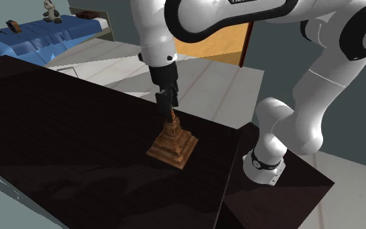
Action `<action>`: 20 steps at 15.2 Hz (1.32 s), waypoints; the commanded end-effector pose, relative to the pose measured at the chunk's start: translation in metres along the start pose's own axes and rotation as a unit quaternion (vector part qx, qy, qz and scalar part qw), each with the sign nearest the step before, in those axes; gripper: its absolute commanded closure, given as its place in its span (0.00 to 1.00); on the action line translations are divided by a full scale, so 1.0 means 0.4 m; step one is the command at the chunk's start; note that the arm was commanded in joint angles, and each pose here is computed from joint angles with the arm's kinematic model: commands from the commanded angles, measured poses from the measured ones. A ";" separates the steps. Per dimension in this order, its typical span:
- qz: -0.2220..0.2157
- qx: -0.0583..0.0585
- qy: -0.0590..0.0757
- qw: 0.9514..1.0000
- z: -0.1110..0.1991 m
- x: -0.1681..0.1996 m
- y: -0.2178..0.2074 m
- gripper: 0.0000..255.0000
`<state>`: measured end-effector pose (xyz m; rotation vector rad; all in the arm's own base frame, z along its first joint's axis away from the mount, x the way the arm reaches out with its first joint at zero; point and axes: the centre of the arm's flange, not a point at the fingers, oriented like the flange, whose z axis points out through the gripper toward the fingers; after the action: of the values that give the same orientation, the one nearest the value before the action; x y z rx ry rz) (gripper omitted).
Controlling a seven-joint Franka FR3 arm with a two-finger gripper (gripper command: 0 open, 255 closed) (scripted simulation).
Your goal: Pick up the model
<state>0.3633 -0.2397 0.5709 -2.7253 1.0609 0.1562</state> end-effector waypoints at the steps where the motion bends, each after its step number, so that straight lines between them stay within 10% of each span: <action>1: 0.049 0.015 -0.014 0.999 0.012 0.048 0.062 0.00; 8: 0.203 0.062 -0.061 0.975 0.067 0.141 0.304 0.00; 17: 0.203 0.062 -0.061 0.975 0.164 0.159 0.320 0.00; 18: 0.203 0.062 -0.061 0.975 0.164 0.159 0.320 1.00; 20: 0.203 0.062 -0.061 0.975 0.162 0.158 0.319 1.00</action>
<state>0.3211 -0.3585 0.4780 -2.3248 1.5238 0.2993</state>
